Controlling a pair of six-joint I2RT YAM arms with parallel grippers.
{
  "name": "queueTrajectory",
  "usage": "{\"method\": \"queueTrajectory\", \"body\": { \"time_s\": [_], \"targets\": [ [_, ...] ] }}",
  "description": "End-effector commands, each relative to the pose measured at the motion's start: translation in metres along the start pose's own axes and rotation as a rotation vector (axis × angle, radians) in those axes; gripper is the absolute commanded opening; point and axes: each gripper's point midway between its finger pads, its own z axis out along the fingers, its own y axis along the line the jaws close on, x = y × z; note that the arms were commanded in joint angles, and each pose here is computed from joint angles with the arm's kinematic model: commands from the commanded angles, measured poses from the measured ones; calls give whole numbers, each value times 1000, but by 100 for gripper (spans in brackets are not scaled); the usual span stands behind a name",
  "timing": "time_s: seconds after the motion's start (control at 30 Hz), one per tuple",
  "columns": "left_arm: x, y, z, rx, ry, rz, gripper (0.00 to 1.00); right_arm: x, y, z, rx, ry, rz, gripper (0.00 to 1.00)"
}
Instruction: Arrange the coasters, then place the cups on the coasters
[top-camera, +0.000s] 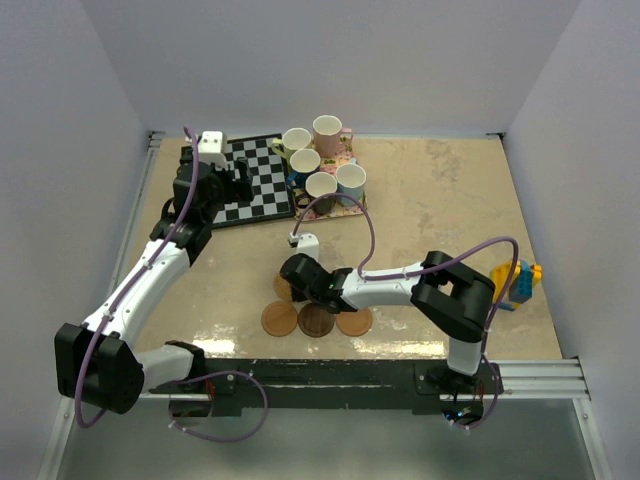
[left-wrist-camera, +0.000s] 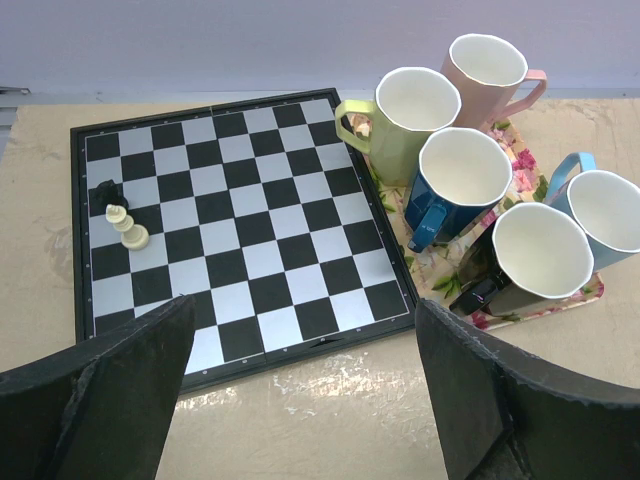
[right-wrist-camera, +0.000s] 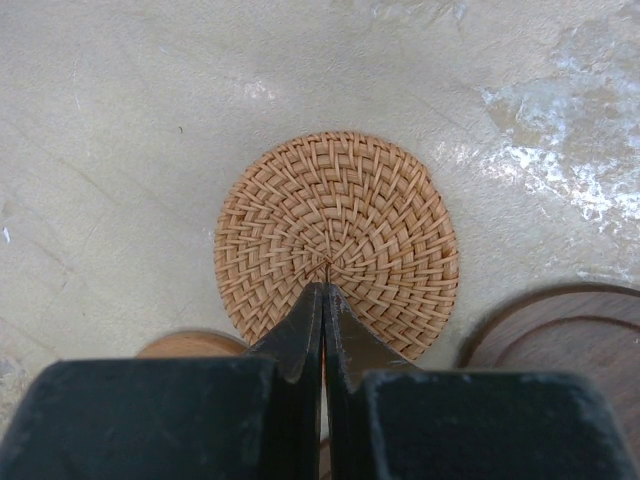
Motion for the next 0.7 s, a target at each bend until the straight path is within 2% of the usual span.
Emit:
{"method": "queueTrajectory", "body": {
  "time_s": [0.0, 0.67],
  "targets": [
    [-15, -4, -3, 19, -57, -10, 95, 69, -66, -13, 201, 220, -127, 0],
    [-15, -5, -2, 20, -57, -8, 95, 72, -70, -20, 217, 219, -122, 0]
  ]
}}
